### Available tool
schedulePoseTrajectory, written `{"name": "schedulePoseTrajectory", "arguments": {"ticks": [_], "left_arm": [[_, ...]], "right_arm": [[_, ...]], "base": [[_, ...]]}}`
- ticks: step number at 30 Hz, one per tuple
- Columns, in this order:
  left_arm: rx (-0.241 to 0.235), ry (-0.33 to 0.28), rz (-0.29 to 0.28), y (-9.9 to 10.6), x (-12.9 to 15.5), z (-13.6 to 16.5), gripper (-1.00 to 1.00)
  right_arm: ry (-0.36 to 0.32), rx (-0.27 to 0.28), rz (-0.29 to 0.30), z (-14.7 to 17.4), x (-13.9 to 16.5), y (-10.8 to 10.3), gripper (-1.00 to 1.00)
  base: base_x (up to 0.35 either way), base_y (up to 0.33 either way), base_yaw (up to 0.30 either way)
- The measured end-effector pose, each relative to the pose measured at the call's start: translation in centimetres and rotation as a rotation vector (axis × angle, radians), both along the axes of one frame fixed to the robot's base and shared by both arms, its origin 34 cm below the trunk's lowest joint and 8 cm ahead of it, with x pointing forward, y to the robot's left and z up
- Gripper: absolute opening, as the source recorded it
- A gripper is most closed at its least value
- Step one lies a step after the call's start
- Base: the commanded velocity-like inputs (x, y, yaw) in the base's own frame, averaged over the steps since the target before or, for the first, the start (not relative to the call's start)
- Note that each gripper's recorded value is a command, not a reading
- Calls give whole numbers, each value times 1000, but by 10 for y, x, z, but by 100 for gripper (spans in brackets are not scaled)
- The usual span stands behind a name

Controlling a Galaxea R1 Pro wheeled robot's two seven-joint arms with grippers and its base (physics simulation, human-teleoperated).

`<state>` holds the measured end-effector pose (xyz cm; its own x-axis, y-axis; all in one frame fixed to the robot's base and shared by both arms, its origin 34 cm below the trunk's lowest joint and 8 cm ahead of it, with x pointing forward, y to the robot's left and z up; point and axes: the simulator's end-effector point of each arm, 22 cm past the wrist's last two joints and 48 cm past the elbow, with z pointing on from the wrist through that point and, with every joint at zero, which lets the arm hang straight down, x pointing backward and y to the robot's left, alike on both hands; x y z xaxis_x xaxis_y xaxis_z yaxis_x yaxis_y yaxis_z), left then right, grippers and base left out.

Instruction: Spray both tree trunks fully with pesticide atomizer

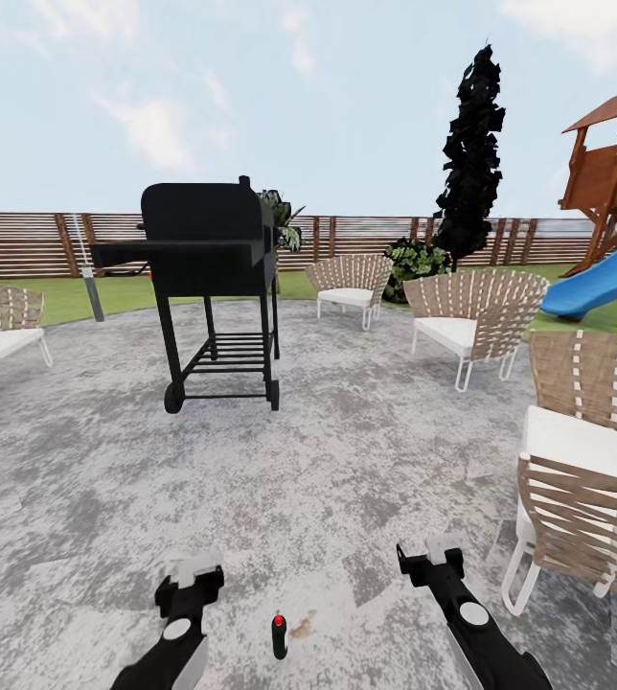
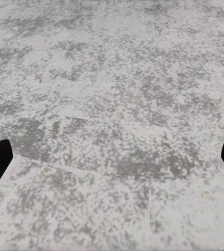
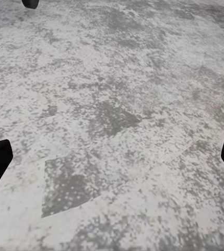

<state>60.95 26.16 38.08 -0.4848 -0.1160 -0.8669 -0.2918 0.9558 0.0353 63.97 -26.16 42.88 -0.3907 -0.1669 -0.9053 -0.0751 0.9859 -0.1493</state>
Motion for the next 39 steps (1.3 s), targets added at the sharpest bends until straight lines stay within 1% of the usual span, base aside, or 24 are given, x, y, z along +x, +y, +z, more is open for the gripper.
{"name": "schedulePoseTrajectory", "arguments": {"ticks": [4, 10, 19, 28, 39], "left_arm": [[10, 1, -15, 0, -2, -2, 100], [11, 4, -20, 0, -2, -2, 100], [12, 18, -26, -2, -11, -28, 100], [11, 70, -27, -3, -20, -56, 100], [12, 68, -26, -2, -20, -57, 100]], "right_arm": [[0, -1, -1, 0, 0, -1, 100], [-1, -1, -1, 0, 0, -1, 100], [4, -1, -1, -23, -6, -1, 100], [55, 0, -2, -52, -12, -1, 100], [59, -1, -1, -54, -12, -1, 100]], "base": [[0, 0, 0], [0, 0, 0], [0, 0, 0], [0, 0, 0], [10, 0, 0]]}}
